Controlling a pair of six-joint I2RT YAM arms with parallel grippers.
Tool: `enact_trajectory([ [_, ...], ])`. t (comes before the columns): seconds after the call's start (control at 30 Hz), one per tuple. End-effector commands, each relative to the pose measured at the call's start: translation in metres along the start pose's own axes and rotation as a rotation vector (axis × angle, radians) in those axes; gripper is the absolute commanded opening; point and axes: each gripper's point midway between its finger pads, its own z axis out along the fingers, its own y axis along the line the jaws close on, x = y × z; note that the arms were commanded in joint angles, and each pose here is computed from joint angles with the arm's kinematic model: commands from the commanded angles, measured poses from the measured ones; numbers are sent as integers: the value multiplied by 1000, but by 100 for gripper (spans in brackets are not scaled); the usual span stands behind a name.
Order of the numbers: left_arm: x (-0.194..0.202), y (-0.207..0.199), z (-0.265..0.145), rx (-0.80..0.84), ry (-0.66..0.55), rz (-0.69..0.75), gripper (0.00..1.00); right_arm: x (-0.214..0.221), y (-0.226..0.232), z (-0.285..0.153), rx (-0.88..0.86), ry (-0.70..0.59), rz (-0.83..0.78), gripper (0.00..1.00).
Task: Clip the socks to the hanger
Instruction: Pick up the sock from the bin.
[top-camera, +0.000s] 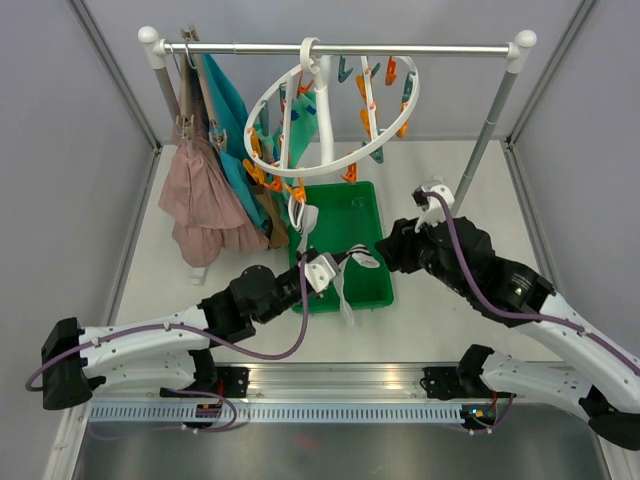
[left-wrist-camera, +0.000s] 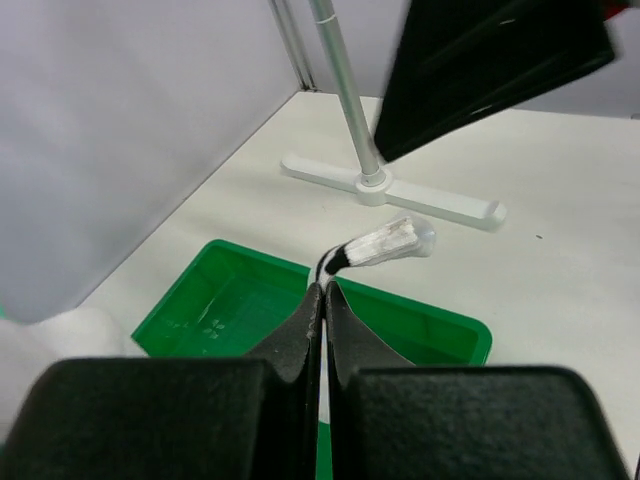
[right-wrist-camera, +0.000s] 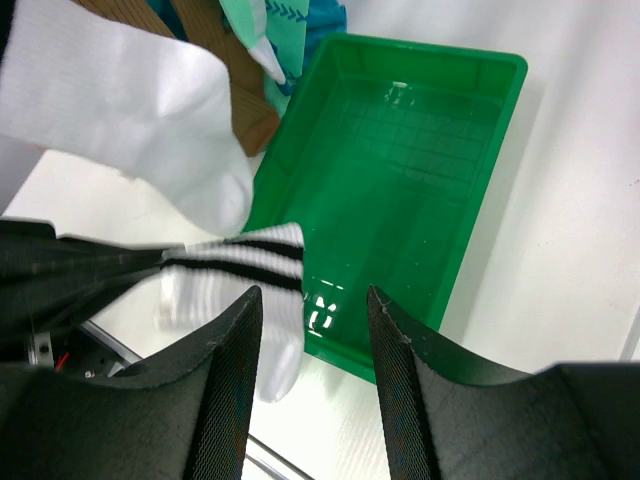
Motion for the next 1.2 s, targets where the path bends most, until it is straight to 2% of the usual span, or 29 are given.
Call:
enact_trajectory([
  [0.0,-20,7,-5,10,-87,-172,2,-21,1,-19,-50,-145,-1,52],
  [0.17,-28,14,-7,7,-114,-252,2,-24,5,-34,-140,-250,-44,52],
  [0.2,-33,15,-7,6,-123,-259,2,-30,15,-42,-206,-287,-48,55],
  [0.3,-44,17,-7,16,-135,-276,2,-25,19,-42,-255,-323,-92,60],
  [0.4,-57,19,-8,23,-151,-297,2,-15,26,-39,-319,-340,-143,67],
  [0.57,-75,23,-6,30,-144,-322,2,1,38,-33,-404,-324,-231,70],
  [1.17,-99,10,-12,143,-174,-333,2,-32,47,-36,-412,-452,-288,68],
])
